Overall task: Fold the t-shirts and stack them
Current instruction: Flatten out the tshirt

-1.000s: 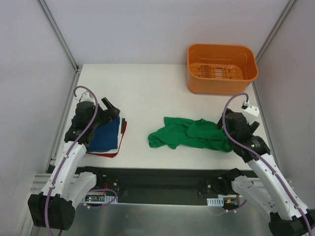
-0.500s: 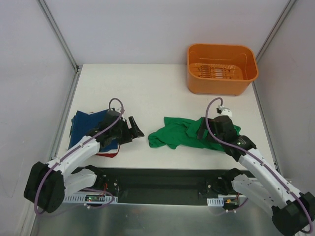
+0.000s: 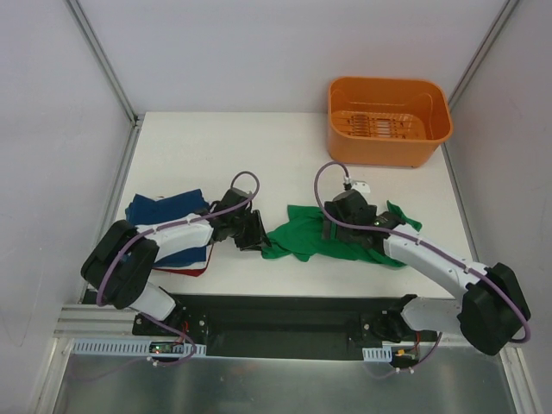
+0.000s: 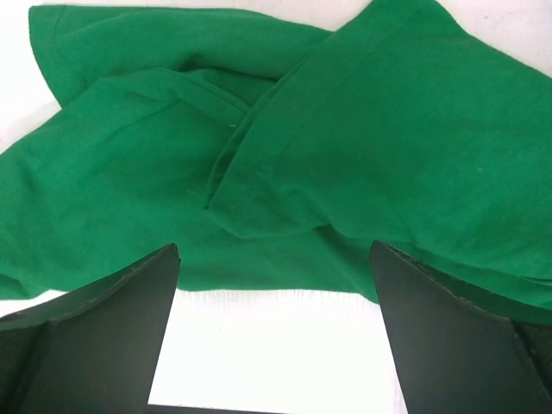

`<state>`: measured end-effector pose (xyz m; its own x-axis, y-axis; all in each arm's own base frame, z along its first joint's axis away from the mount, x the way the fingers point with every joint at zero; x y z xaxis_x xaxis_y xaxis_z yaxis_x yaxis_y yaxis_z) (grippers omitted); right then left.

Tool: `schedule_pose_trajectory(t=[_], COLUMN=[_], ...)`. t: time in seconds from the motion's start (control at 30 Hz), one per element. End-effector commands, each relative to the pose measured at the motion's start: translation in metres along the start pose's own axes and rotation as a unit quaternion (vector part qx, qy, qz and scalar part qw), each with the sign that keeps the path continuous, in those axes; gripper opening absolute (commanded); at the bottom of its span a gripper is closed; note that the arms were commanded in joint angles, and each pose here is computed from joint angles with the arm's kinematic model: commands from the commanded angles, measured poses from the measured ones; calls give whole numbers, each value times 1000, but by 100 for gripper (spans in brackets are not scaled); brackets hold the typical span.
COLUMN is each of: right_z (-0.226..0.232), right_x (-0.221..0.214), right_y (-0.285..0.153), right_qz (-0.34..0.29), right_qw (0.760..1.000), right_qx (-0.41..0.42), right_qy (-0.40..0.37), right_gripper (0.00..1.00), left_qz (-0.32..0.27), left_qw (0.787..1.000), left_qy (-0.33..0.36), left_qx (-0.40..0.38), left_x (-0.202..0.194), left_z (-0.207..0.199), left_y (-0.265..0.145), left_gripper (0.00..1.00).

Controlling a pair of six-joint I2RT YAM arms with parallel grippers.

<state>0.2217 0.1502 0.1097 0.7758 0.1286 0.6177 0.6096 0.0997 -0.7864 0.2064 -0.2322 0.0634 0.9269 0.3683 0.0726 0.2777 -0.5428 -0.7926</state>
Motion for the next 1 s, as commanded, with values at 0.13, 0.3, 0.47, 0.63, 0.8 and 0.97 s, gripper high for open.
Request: schedule_pose_trajectory(t=[0.13, 0.3, 0.47, 0.63, 0.8, 0.97], right_z=[18, 25, 30, 31, 21, 21], right_x=[29, 31, 24, 16, 15, 16], right_y=[7, 17, 32, 37, 39, 42], right_qz=[-20, -10, 18, 29, 31, 23], right_qw=[999, 999, 998, 998, 995, 995], right_qx=[-23, -31, -39, -47, -82, -81], right_qy=[-13, -27, -35, -37, -46, -56], right_gripper=[95, 82, 65, 43, 26, 1], left_qz=[3, -29, -53, -60, -65, -74], left_qw=[1000, 999, 998, 997, 997, 996], left_qy=[21, 34, 33, 41, 45, 48], left_qx=[-11, -7, -9, -14, -16, -12], left_x=[14, 13, 9, 10, 12, 13], left_z=[-21, -10, 0, -2, -3, -3], left_y=[18, 4, -9, -13, -15, -19], left_gripper=[0, 0, 0, 0, 0, 0])
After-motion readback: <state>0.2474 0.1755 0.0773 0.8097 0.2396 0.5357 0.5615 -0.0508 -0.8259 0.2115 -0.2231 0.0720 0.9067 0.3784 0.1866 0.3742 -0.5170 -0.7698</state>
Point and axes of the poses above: each gripper's point midway between its finger pads, its own y axis out along the fingers, its own z axis along the line the jaws close on, x = y × z, the point moved 3 cm from there along -y, back along the fingers, and after that the axes turned 11 degrees about -y, right-handed, at the moved point
